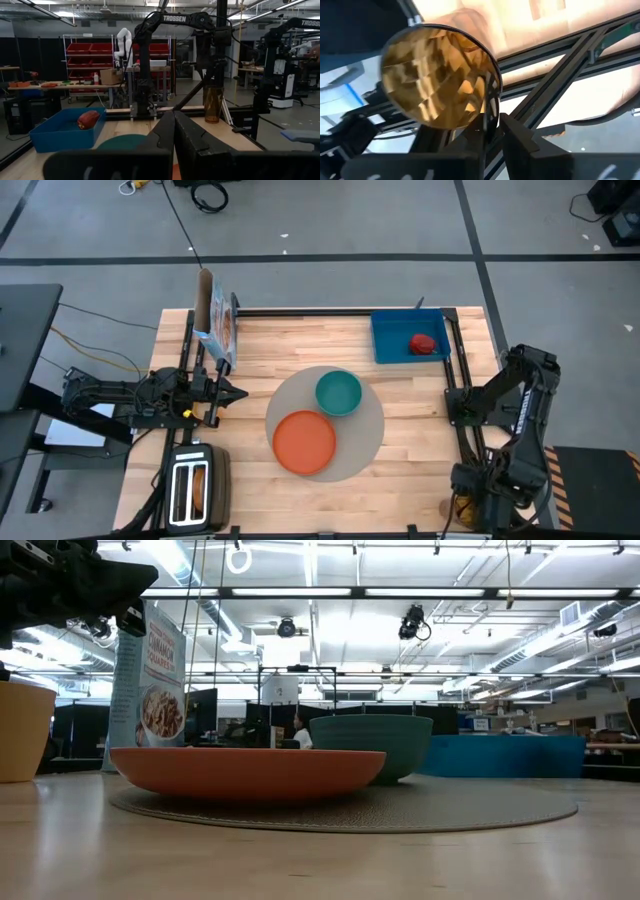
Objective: Arrange a breakfast setting
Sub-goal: Put the spoon on the middle left round table mat
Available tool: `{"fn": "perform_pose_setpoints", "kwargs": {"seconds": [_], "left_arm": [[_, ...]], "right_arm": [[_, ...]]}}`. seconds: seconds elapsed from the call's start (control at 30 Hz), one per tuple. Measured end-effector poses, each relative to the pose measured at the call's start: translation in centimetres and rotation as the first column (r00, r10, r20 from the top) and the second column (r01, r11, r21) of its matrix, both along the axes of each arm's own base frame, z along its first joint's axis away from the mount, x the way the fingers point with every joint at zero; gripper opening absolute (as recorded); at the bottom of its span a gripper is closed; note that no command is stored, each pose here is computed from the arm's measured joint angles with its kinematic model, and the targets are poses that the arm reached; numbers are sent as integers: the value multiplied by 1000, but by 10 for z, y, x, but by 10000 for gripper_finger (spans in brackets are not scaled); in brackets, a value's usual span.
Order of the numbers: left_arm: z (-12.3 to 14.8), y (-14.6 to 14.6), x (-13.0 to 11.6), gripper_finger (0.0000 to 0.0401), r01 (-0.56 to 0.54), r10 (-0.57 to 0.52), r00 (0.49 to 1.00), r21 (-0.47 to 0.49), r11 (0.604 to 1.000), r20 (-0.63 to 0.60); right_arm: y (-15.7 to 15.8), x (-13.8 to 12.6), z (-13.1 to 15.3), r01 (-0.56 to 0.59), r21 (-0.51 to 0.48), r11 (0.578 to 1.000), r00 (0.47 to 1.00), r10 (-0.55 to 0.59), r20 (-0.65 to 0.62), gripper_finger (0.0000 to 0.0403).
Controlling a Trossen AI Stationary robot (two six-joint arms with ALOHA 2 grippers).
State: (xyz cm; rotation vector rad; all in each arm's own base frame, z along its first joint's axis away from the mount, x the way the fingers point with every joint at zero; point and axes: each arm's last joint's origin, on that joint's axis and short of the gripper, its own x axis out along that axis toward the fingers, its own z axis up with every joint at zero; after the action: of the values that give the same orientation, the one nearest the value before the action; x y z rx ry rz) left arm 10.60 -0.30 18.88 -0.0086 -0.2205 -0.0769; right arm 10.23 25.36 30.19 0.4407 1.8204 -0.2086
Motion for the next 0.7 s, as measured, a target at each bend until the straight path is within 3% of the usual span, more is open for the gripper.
{"fn": "perform_pose_setpoints", "kwargs": {"seconds": [0.23,0.53,0.7], "left_arm": [[0,0,0,9,0,0,1000,0,1000,0],[0,0,0,9,0,0,1000,0,1000,0],[0,0,0,9,0,0,1000,0,1000,0]], "right_arm": [[-4,1,18,35,-33,999,998,-33,55,13],[-5,0,21,39,-46,998,998,-36,52,26],[-6,0,21,41,-57,998,998,-39,48,12]]}}
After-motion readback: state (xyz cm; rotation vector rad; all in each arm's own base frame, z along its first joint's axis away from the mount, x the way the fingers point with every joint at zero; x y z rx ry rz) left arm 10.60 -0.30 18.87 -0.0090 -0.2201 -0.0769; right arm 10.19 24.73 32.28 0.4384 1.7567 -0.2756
